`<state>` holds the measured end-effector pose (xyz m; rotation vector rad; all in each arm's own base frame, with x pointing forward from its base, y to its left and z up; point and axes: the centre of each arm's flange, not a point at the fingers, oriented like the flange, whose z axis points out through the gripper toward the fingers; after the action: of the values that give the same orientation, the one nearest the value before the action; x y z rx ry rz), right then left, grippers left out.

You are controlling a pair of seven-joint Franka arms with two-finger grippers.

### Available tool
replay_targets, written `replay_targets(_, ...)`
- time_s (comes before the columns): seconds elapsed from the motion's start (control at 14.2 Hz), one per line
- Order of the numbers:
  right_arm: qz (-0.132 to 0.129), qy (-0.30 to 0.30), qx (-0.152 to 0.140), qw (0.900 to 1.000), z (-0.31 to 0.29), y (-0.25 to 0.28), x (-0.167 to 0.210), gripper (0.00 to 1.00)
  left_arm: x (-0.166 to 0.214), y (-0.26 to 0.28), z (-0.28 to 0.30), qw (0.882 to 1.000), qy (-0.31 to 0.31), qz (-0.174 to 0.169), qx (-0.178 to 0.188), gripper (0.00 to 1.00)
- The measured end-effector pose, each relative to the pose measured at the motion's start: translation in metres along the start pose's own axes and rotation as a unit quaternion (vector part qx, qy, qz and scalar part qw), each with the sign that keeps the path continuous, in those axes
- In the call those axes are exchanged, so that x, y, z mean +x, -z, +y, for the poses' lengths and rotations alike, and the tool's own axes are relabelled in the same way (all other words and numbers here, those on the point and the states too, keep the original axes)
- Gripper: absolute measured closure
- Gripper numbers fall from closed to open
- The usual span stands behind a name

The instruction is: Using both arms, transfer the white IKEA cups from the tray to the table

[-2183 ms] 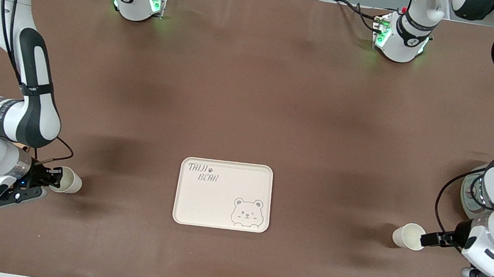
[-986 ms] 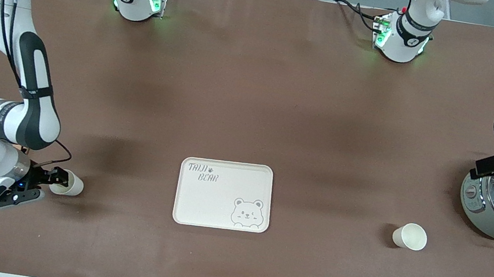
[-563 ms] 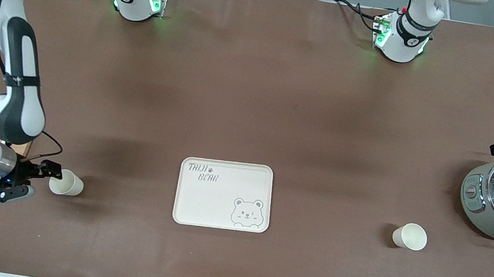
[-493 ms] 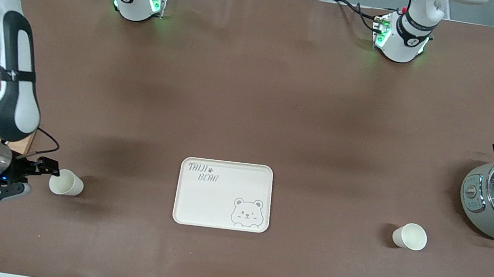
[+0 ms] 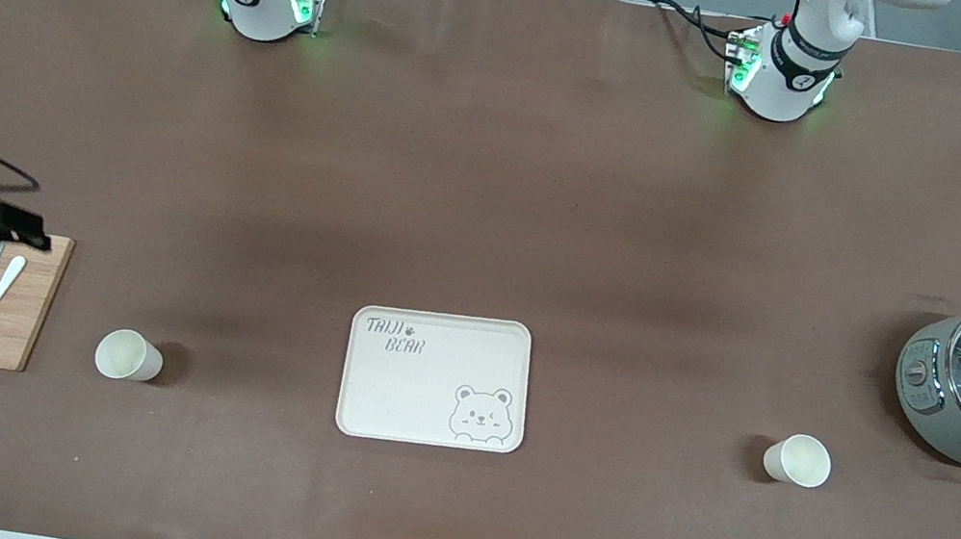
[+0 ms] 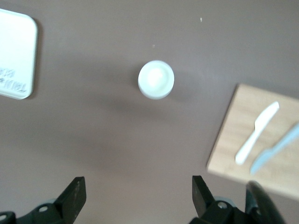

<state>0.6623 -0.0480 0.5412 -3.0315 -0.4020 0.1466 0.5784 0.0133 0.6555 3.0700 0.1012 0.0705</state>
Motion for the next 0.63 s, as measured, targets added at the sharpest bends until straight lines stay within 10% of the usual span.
replay_targets(0.35,-0.003,-0.061,-0.015,0.998,-0.017,0.112,-0.106,0.0,0.0,0.0,-0.001,1.0,0.001,-0.001,0.0,0.0)
replay_targets(0.63,-0.002,-0.101,-0.015,0.995,-0.004,0.087,-0.119,0.0,0.002,-0.006,0.01,1.0,-0.013,-0.005,0.028,0.0)
